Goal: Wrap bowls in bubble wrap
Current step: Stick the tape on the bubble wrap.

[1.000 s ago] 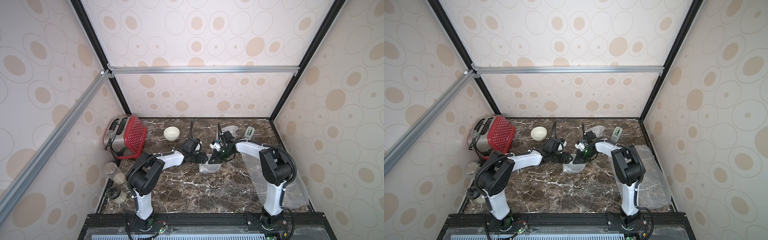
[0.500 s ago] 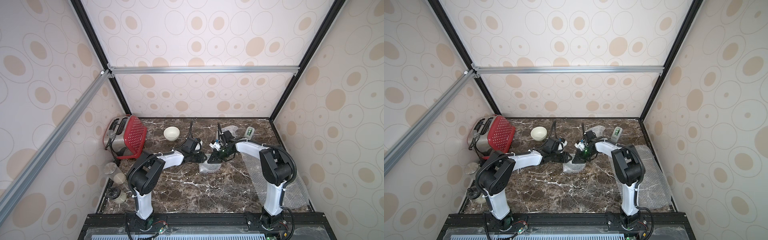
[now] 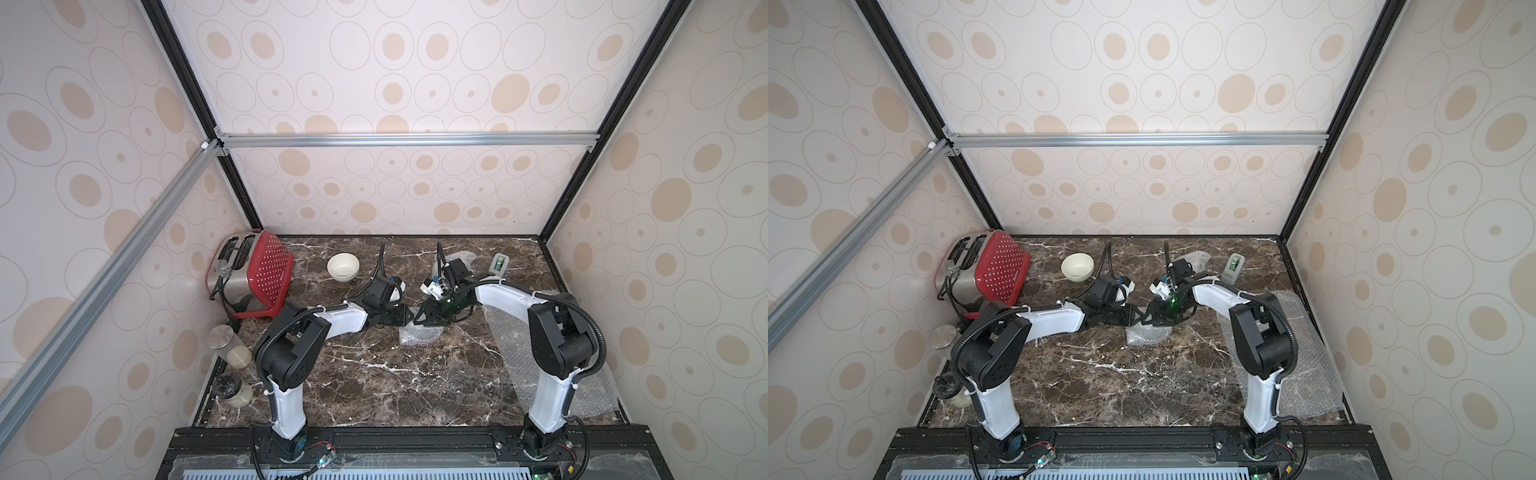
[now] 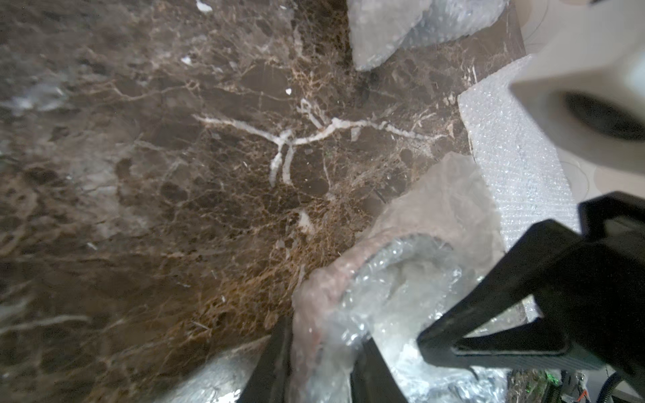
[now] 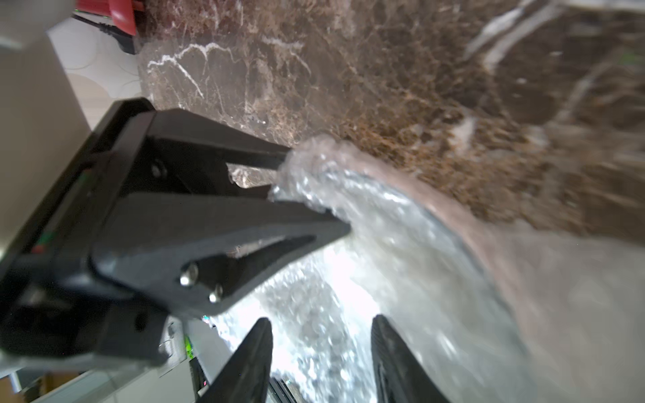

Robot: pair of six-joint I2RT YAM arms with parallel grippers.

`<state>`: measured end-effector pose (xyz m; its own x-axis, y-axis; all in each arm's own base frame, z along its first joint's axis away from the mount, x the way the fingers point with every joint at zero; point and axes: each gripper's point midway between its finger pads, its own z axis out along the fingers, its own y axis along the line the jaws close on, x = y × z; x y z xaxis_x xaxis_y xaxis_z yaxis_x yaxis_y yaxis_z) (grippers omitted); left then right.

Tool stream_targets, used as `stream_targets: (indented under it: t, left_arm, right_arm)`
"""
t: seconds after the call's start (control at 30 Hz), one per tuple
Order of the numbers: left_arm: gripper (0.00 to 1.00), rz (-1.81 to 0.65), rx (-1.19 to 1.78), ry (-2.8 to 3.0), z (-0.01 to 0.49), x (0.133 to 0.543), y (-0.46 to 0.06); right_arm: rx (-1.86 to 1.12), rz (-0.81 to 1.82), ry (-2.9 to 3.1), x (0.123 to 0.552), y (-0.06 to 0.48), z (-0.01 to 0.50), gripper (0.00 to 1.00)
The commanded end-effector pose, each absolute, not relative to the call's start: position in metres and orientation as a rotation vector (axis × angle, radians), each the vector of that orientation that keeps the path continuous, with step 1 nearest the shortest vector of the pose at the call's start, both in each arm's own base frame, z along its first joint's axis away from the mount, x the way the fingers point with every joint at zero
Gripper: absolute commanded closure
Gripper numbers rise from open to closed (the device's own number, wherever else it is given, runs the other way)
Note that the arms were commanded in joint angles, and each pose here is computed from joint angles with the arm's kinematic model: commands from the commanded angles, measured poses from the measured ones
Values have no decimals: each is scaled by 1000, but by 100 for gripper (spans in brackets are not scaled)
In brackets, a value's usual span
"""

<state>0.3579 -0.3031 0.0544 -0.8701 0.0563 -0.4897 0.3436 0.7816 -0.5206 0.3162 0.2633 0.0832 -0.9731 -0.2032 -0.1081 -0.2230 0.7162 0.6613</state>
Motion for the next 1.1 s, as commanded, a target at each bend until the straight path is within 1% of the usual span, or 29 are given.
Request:
stream_targets:
  t: [0.0,0.07,0.1,0.17,0.23,0.33,0.43,0.6,0.73,0.93,1.07]
  left_arm:
    - [74,-759,250,2553,45,363,-284]
    - [74,-764,256,2551,47,363,-284]
    - [74,-768,256,2547,49,363,-284]
    - [74,-772,256,2541,52,363,-285]
    - [74,-776,258,2533,55,363,-286]
    - [74,-776,260,2529,58,363,-287]
    - [74,-778,265,2526,60,363,-289]
    - [74,-778,273,2524,62,363,-292]
    - [73,-776,270,2526,62,362,-291]
    - [74,-767,268,2532,60,361,-289]
    - [74,-762,267,2541,55,359,-288]
  right_arm:
    - [-318,946,2970,305,232,79,50]
    - [-314,938,2955,307,230,85,51]
    - [-318,945,2944,307,231,89,53]
    - [-324,985,2914,309,235,98,62]
    - [-334,1028,2881,312,243,107,79]
    - [-369,1054,2854,314,255,114,90]
    - [-393,1092,2845,315,269,113,92]
    - [-407,1138,2845,318,286,100,92]
    - [-385,1156,2868,322,290,83,92]
    - [-302,994,2958,325,268,45,94]
    - [-179,966,2964,334,248,34,95]
